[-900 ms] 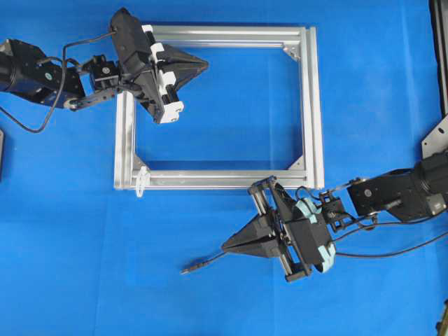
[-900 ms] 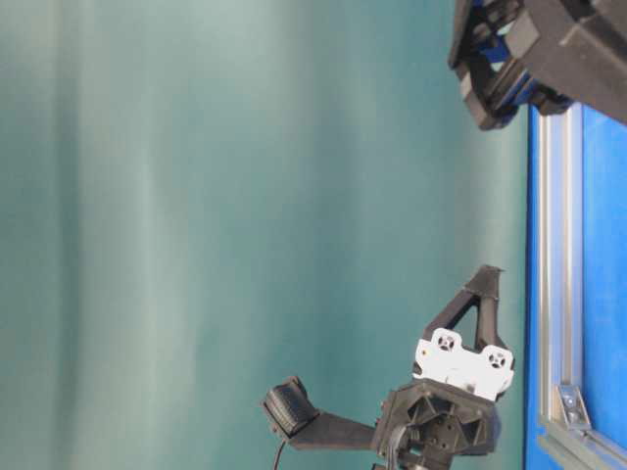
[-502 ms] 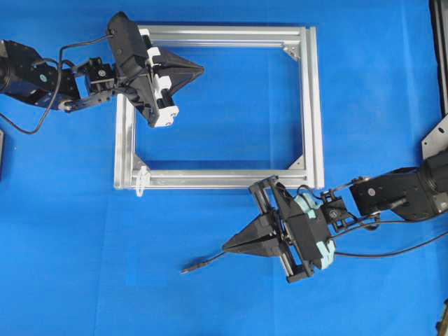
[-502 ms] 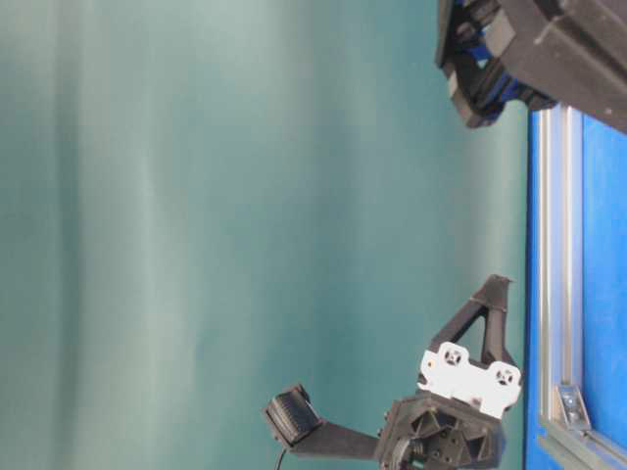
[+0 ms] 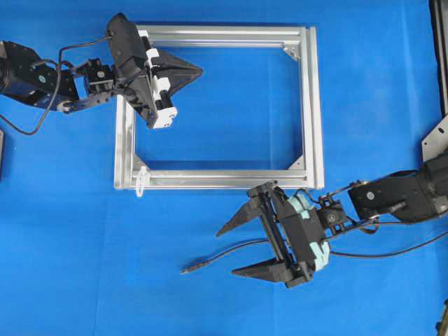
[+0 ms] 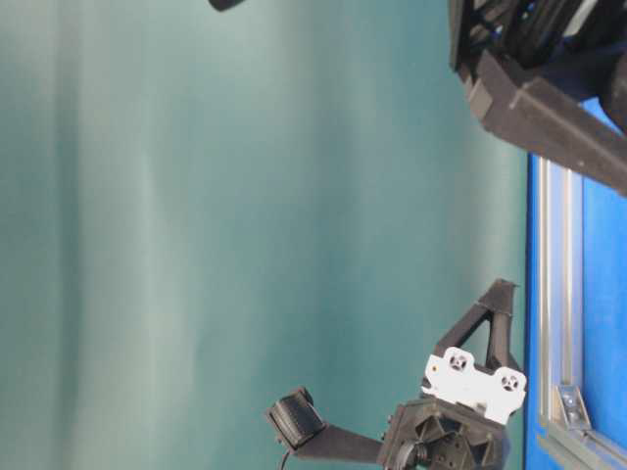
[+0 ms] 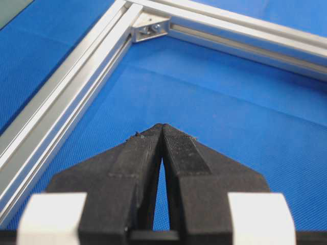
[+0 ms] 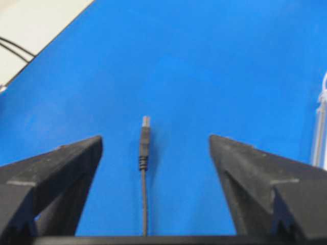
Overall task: Insert the wire through the string loop located on the left side.
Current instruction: 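Open the right gripper and close it on the black USB cable near its plug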
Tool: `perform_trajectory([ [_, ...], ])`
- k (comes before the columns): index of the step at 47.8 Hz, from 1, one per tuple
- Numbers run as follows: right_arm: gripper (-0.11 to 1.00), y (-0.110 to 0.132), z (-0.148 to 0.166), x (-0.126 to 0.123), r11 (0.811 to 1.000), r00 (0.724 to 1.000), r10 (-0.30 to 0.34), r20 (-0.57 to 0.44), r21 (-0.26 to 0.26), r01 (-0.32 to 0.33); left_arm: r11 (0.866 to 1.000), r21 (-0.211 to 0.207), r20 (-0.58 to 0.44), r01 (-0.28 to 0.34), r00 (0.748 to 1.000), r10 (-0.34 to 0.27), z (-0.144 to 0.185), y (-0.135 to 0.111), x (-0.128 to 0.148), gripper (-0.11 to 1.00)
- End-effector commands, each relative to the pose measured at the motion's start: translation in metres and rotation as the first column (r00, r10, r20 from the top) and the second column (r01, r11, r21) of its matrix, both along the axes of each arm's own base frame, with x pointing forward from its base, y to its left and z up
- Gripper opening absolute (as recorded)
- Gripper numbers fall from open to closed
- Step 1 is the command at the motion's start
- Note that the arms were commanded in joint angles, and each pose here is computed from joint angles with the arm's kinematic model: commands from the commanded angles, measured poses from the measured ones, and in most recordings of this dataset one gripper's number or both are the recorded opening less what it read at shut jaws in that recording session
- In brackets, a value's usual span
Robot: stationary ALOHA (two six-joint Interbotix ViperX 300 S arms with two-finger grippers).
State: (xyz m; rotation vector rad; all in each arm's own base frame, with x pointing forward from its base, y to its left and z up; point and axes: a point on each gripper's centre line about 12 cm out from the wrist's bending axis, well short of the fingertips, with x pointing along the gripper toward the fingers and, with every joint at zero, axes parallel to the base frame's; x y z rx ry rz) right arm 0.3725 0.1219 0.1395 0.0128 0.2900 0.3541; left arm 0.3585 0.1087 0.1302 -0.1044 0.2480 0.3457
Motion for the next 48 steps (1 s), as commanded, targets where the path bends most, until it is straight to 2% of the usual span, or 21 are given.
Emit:
perform_trajectory([
  [1,0.87,0.004,0.008,0.006,1.0,1.0,0.002,0.017,0.016,-0.002,1.0,0.015,0.045,0.005,0.999,-0.006,0.015,-0.001,0.002,0.0],
  [16,0.9,0.016,-0.032,0.02,0.998,0.996,-0.004,-0.084,0.066,0.009,1.0,0.012,0.041,0.005,0.999,-0.005,0.014,-0.001,0.001,0.0],
  [26,0.9,0.016,-0.051,0.024,0.997,0.992,-0.021,-0.126,0.069,0.03,1.0,0.012,0.038,0.006,0.999,-0.007,0.013,-0.002,0.0,0.0],
  [35,0.86,0.016,-0.054,0.024,0.997,0.991,-0.025,-0.134,0.069,0.034,1.0,0.01,0.034,0.006,0.999,-0.007,0.012,-0.003,-0.002,0.0],
  [40,0.79,0.014,-0.056,0.023,0.997,0.989,-0.029,-0.142,0.066,0.038,1.0,0.011,0.035,0.006,0.999,-0.007,0.013,-0.003,-0.002,0.0],
  [43,0.71,0.014,-0.056,0.023,0.997,0.989,-0.029,-0.143,0.062,0.039,1.0,0.011,0.035,0.006,0.999,-0.007,0.013,-0.003,-0.002,0.0],
  [48,0.43,0.01,-0.057,0.024,0.997,0.989,-0.036,-0.145,0.057,0.045,1.0,0.01,0.034,0.006,0.999,-0.007,0.012,-0.003,-0.002,0.0],
])
